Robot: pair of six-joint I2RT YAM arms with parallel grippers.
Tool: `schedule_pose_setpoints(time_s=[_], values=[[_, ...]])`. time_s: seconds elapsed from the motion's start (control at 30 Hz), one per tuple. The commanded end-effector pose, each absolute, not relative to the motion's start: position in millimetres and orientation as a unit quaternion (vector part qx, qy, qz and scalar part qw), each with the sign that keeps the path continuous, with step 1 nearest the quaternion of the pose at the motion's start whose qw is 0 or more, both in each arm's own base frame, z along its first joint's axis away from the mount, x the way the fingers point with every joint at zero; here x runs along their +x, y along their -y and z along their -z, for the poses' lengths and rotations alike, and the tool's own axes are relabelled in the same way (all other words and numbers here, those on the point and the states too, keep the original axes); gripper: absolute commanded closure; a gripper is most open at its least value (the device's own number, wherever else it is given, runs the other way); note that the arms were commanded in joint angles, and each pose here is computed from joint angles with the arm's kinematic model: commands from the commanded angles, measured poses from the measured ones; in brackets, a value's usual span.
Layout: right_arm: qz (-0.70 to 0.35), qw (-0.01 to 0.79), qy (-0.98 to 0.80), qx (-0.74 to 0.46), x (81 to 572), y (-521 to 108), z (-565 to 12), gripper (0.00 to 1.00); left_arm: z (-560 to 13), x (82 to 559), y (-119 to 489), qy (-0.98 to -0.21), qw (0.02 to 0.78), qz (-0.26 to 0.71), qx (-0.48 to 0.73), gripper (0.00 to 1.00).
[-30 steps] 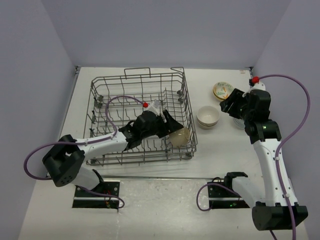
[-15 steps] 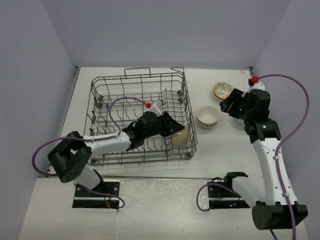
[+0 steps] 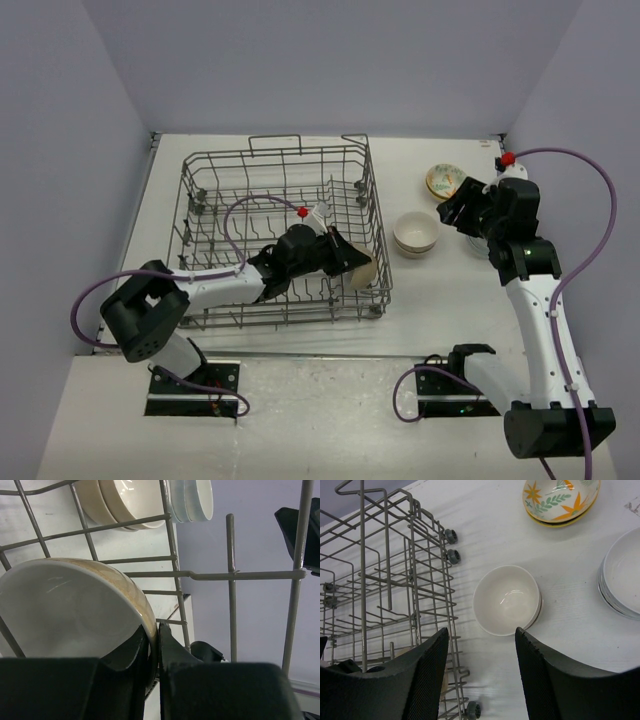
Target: Unload the bowls from the dish rack
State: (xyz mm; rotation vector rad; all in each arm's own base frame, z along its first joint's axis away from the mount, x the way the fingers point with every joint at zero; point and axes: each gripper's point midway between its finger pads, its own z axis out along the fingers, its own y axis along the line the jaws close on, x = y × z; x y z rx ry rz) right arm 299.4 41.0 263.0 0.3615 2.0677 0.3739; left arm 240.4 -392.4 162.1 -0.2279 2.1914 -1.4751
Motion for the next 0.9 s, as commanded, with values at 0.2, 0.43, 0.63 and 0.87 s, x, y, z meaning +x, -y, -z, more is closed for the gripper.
schedule_pose_setpoints(time_s=[0.2,0.43,0.63,0.87], values=[[-0.167,0.516,-0.83,0.13,301,-45,-295,0.42,-224,256,403,-0.758,0.332,0.561,0.029,1.0],[-0.167,0.528,-0.823,0.126,296,-45,-311,0.36,-271,275,392,-0.743,0.429,0.49,0.153,1.0],[-0.173,0.535,-0.818,0.125,298,-46,-320,0.35,-290,288,377,-0.718,0.486,0.455,0.202,1.0],[-0.182,0.534,-0.817,0.122,299,-50,-321,0.35,-294,288,377,-0.688,0.512,0.469,0.211,1.0]])
